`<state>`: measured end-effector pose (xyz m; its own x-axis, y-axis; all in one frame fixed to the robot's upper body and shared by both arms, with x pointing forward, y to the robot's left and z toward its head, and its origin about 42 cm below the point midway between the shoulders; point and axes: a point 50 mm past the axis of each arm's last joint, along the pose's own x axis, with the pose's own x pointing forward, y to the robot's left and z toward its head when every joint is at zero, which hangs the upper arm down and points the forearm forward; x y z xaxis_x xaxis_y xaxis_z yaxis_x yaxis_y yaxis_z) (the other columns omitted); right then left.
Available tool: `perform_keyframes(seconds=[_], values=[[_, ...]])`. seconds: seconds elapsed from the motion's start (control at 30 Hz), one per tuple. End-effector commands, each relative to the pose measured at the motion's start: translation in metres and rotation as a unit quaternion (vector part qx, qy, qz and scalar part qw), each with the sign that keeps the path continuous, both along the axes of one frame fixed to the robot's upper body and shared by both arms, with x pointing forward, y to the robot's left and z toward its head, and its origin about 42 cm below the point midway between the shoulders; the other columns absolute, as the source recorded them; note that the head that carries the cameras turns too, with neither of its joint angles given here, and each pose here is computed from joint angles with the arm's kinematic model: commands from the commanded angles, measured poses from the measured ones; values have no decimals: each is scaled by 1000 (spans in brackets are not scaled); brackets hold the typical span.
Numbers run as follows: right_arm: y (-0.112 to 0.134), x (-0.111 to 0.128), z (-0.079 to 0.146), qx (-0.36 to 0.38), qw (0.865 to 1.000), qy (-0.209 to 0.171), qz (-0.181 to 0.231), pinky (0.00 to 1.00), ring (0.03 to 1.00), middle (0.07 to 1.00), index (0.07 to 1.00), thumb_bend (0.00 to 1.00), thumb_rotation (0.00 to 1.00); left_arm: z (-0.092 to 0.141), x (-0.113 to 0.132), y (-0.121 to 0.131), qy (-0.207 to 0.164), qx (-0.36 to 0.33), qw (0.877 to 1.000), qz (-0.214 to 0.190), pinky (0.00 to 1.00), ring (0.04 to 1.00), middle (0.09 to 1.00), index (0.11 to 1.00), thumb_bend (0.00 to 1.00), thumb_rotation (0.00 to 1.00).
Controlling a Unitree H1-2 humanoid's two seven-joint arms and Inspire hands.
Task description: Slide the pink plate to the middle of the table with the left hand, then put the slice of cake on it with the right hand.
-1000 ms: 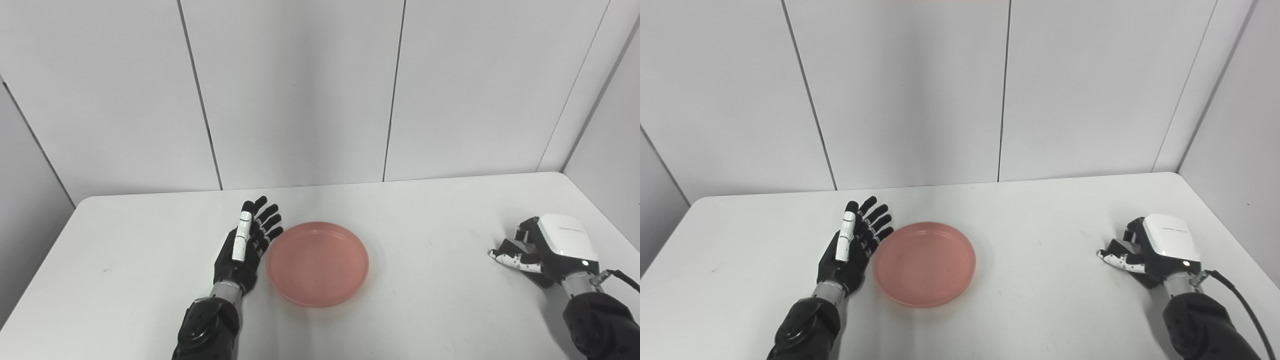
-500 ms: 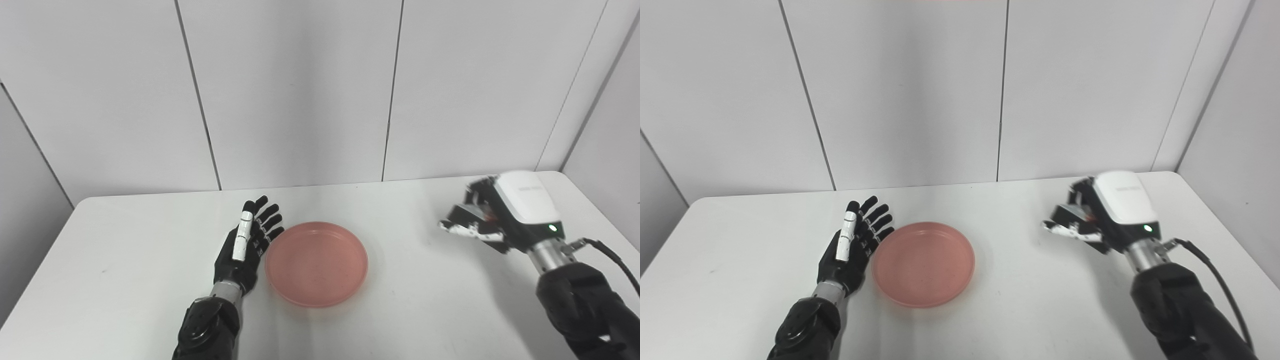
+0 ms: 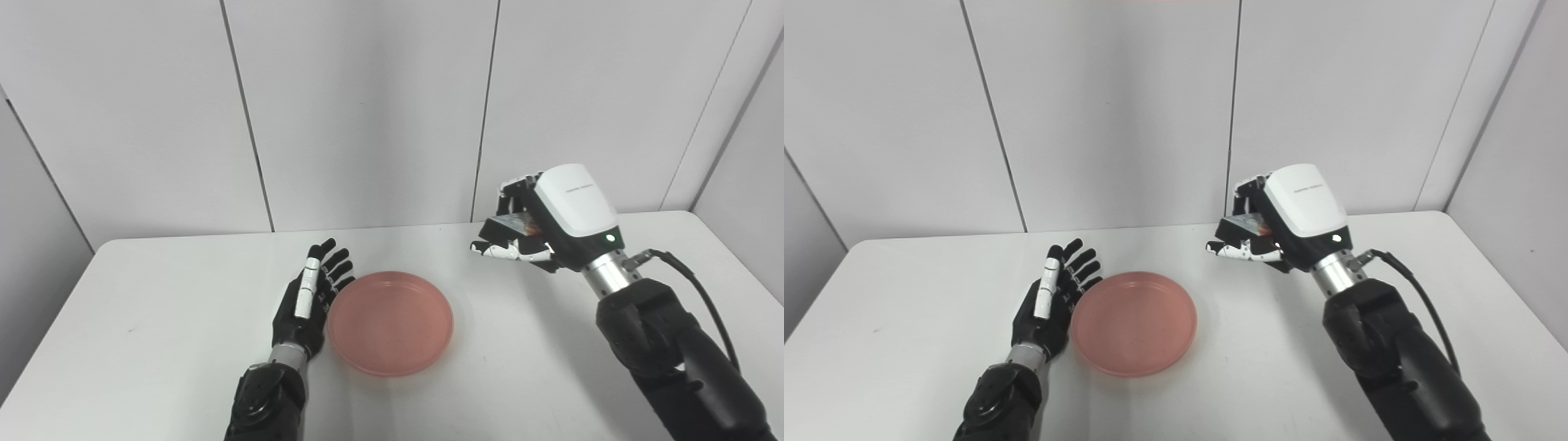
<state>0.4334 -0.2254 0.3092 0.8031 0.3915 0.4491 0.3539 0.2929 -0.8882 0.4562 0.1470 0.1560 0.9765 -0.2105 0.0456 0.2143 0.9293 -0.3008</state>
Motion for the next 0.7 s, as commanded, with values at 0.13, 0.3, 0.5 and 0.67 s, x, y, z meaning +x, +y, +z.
perform_keyframes(seconds=[0.13,0.3,0.5,0.67], values=[[41,18,16,3,997,-32,72,105,159,227,282,518,424,-22,-9,-13,52,2,999,2,832,874,864,877,738,809],[68,32,8,-6,995,-26,101,112,163,230,284,507,465,-24,-10,-17,51,3,999,7,801,860,859,877,734,813],[91,42,0,-17,992,-18,122,146,202,270,351,496,490,-24,-11,-18,42,10,999,4,810,863,865,886,727,836],[108,44,-11,-19,991,-4,130,135,194,264,338,497,499,-23,-13,-20,40,11,999,4,803,859,862,878,710,846]])
